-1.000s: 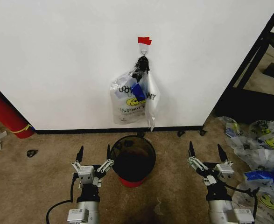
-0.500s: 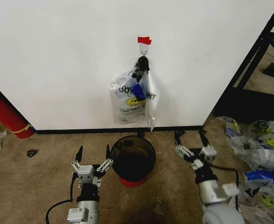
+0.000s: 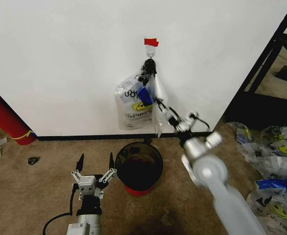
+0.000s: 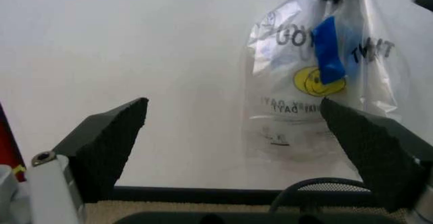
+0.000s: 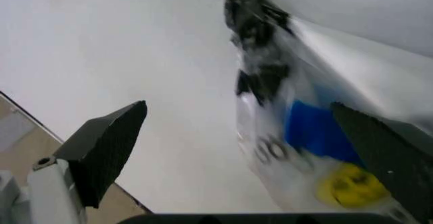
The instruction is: Pick up the garbage bag from the wall and place it over the trash bin.
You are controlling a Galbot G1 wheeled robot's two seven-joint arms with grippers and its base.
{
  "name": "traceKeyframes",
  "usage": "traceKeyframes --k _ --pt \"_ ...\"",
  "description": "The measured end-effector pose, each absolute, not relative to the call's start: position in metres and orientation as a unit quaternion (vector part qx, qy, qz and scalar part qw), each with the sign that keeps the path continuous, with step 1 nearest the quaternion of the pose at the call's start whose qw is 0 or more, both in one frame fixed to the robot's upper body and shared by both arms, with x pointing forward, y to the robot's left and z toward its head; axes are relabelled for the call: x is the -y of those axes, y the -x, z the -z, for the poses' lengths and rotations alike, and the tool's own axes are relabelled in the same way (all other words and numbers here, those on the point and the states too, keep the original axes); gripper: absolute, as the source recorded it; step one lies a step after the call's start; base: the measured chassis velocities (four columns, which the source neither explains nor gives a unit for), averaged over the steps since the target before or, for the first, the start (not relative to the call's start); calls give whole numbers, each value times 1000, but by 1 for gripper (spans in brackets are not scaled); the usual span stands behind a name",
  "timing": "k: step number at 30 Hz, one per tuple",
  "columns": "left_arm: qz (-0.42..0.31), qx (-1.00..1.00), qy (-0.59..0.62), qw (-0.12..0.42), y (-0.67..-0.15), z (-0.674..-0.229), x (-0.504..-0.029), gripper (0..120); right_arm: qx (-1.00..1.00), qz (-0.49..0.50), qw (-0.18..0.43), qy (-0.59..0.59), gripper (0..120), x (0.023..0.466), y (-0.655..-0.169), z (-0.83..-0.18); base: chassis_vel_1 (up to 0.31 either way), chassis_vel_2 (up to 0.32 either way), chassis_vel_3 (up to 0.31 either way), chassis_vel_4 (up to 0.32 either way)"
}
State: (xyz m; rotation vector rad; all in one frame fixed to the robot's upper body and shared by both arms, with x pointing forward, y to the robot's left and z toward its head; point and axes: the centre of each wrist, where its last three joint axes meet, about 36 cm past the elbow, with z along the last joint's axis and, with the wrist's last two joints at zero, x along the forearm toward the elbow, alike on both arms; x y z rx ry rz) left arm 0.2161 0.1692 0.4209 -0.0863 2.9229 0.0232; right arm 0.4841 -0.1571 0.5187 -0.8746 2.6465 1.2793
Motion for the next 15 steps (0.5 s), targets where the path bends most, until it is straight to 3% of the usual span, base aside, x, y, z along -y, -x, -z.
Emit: traceKeyframes --k 7,15 --pt "-5 -993 41 111 -215 -421 -166 100 -853 -440 22 281 100 128 -538 -525 0 0 0 0" --pt "-3 -993 48 110 -215 -420 -162 100 -848 -447 11 286 100 113 -550 -526 0 0 0 0"
